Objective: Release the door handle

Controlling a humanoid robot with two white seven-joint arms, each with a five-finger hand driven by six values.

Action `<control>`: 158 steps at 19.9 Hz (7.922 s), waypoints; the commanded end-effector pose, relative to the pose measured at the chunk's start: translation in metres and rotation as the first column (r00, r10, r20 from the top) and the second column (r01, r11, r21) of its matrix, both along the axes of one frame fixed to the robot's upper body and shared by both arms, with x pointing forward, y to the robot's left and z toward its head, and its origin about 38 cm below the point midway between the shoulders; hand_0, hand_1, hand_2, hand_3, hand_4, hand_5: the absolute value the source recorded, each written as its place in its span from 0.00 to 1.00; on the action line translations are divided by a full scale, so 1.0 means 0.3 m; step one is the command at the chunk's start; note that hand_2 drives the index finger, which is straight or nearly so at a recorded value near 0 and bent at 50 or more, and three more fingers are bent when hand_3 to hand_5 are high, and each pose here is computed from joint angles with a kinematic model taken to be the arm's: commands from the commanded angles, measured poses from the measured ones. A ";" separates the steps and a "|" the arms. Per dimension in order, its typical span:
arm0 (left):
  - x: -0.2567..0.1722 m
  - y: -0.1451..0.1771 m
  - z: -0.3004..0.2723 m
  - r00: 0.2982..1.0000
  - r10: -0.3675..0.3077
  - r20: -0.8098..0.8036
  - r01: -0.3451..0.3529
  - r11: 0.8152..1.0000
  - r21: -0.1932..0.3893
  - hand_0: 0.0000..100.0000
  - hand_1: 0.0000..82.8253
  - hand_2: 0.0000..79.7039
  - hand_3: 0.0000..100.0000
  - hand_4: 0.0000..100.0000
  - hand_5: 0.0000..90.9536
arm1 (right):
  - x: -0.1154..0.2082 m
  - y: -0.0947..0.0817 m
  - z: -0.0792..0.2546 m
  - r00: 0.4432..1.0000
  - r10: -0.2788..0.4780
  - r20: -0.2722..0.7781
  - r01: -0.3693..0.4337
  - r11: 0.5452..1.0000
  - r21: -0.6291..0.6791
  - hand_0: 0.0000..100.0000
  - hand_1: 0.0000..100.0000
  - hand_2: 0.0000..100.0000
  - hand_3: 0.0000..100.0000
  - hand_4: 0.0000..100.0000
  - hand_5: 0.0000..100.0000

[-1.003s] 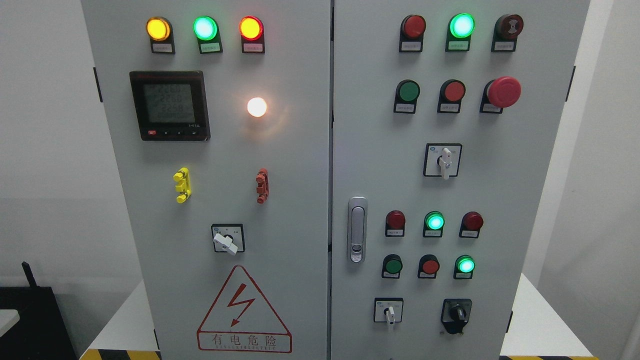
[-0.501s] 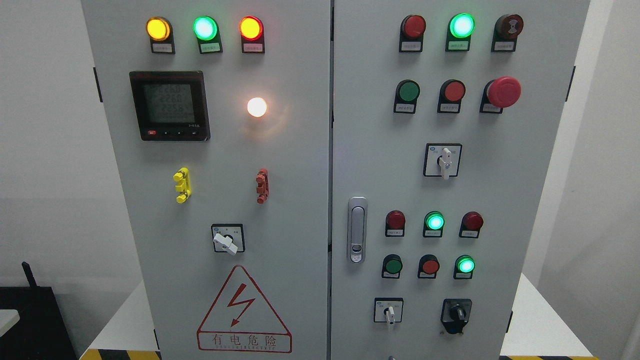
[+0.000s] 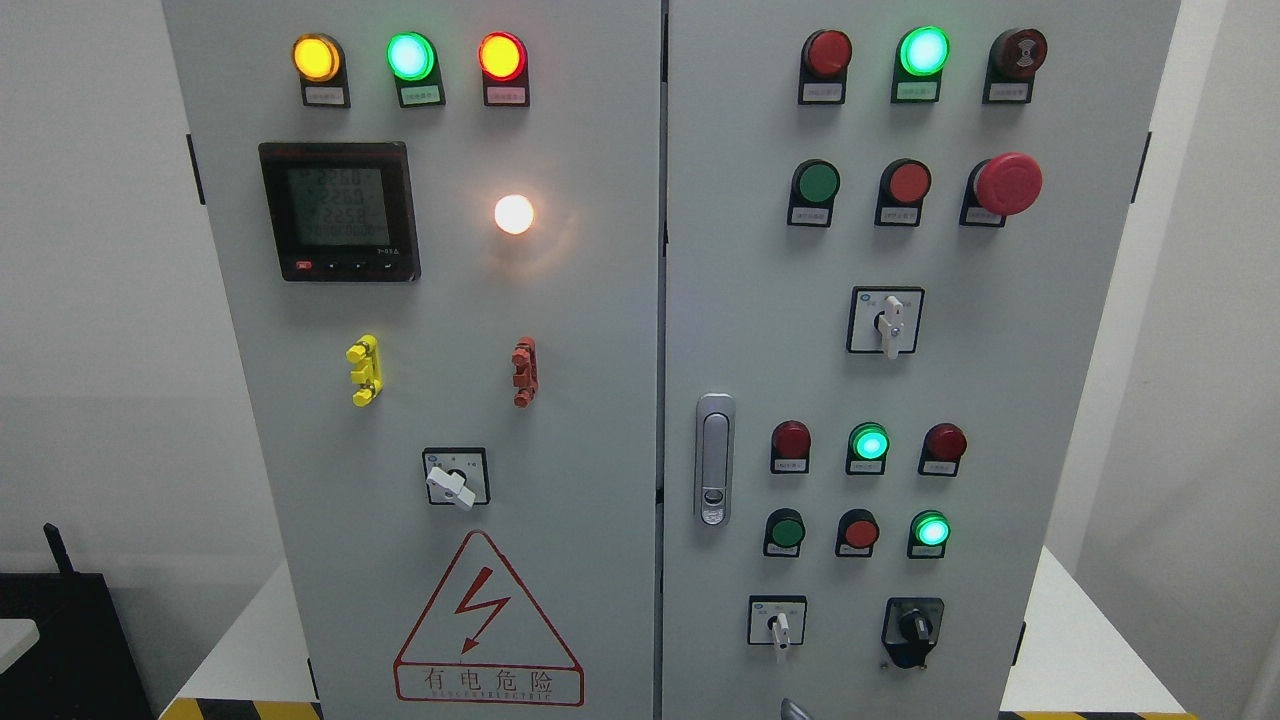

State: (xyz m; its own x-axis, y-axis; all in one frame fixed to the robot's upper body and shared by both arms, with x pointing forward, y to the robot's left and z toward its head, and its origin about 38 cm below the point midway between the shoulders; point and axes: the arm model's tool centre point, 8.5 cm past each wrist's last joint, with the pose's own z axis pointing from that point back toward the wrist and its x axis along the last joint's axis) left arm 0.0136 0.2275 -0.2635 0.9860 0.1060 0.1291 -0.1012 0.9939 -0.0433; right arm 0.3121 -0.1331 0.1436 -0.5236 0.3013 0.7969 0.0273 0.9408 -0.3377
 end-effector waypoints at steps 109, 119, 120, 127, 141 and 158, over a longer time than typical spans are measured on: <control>0.076 -0.001 0.002 0.999 -0.014 0.039 0.014 1.000 0.001 0.12 0.47 0.00 0.00 0.00 0.00 | 0.320 0.077 0.399 0.775 -0.432 0.461 0.605 0.717 -0.346 0.11 0.44 0.69 1.00 0.95 0.99; 0.074 -0.001 0.002 0.999 -0.014 0.037 0.013 1.000 0.001 0.12 0.47 0.00 0.00 0.00 0.00 | 0.350 0.089 0.495 0.761 -0.419 0.495 0.608 0.728 -0.318 0.10 0.44 0.69 1.00 0.95 0.98; 0.076 -0.001 0.002 0.999 -0.014 0.039 0.014 1.000 0.001 0.12 0.47 0.00 0.00 0.00 0.00 | 0.353 0.091 0.502 0.763 -0.417 0.494 0.606 0.728 -0.321 0.10 0.44 0.69 1.00 0.95 0.98; 0.076 -0.001 0.002 0.999 -0.014 0.039 0.014 1.000 0.001 0.12 0.47 0.00 0.00 0.00 0.00 | 0.355 0.116 0.537 0.758 -0.410 0.507 0.602 0.738 -0.304 0.09 0.48 0.69 1.00 0.95 0.98; 0.076 -0.001 0.002 0.999 -0.014 0.039 0.014 1.000 0.001 0.12 0.47 0.00 0.00 0.00 0.00 | 0.391 0.128 0.549 0.760 -0.402 0.511 0.602 0.731 -0.320 0.11 0.54 0.75 1.00 1.00 0.98; 0.076 -0.001 0.002 0.999 -0.014 0.039 0.014 1.000 0.001 0.12 0.47 0.00 0.00 0.00 0.00 | 0.412 0.114 0.538 0.761 -0.425 0.490 0.613 0.718 -0.330 0.13 0.56 0.79 1.00 1.00 0.98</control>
State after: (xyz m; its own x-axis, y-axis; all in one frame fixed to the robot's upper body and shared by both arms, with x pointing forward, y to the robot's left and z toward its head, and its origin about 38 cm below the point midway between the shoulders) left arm 0.0136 0.2276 -0.2635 0.9860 0.1060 0.1290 -0.1013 0.9939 -0.0425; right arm 0.4329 -0.0987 0.3066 -0.3881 0.8764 0.2851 0.6735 0.4809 -0.5614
